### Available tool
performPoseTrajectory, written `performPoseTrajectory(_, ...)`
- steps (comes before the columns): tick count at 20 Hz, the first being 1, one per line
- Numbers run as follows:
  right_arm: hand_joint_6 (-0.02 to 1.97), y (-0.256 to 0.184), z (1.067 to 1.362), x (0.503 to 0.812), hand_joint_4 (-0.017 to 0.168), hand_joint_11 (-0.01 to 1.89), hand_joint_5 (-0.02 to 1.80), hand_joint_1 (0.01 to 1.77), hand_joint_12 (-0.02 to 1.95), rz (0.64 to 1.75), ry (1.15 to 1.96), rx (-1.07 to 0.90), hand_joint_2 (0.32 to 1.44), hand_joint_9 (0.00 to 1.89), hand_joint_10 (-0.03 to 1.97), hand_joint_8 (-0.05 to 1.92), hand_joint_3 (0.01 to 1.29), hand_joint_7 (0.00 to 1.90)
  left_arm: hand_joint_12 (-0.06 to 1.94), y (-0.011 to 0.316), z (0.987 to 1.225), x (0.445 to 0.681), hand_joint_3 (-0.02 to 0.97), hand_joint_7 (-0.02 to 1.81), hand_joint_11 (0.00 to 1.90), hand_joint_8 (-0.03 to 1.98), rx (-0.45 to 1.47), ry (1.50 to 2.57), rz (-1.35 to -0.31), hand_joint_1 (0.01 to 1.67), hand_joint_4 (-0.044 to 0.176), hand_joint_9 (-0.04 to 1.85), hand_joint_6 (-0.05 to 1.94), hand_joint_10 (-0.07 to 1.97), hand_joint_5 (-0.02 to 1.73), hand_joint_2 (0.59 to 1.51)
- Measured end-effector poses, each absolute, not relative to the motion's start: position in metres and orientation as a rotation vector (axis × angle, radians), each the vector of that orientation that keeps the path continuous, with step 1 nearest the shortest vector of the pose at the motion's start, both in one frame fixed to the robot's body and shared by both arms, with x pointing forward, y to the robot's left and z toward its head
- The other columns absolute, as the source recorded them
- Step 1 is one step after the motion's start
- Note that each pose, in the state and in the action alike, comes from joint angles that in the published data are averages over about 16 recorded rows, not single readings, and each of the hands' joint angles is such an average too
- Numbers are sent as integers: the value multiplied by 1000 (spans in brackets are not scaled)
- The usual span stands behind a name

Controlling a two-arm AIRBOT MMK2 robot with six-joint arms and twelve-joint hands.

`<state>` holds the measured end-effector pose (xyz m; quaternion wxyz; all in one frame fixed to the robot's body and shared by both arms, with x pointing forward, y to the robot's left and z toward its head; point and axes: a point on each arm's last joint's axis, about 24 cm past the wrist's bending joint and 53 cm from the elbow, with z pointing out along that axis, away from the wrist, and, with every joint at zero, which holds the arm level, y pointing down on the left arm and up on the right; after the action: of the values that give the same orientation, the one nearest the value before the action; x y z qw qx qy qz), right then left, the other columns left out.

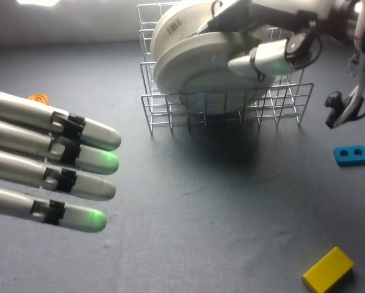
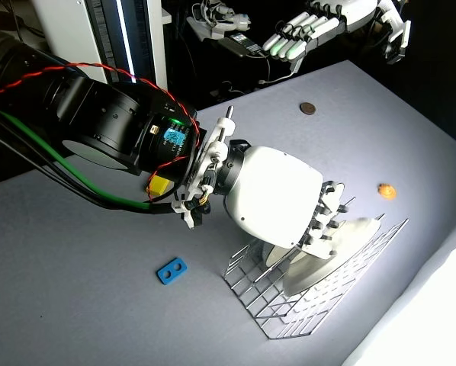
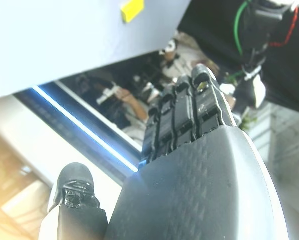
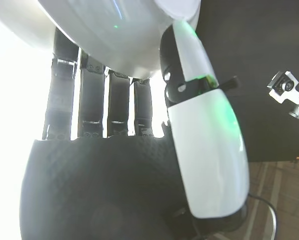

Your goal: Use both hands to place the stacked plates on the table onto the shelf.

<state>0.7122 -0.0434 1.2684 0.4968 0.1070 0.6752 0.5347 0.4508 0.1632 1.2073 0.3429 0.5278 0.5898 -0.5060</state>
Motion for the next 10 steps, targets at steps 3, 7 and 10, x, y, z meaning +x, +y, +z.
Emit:
performPoseTrajectory(3,325,-42,1280,708,-3,276,642,1058,1111,1303,1609,233,1223,778,24,131,10,764,184,162,1208,449,18,89,14,19,1375,1528,-1323,14,2,70,17,7,74,1151)
performPoseTrajectory(7,89,-36,1298,694,-2,209,617,1002,1089,1308,1568,152,1224,738,25,77,10,744,184,162,1209,447,19,86,14,19,1377,1525,-1331,14,2,67,17,7,76,1151)
performPoseTrajectory(10,80,-29,1308,677,-1,178,609,935,1079,1308,1544,75,1223,728,25,58,10,737,205,161,1210,448,19,93,14,19,1376,1522,-1330,13,2,75,17,8,80,1150)
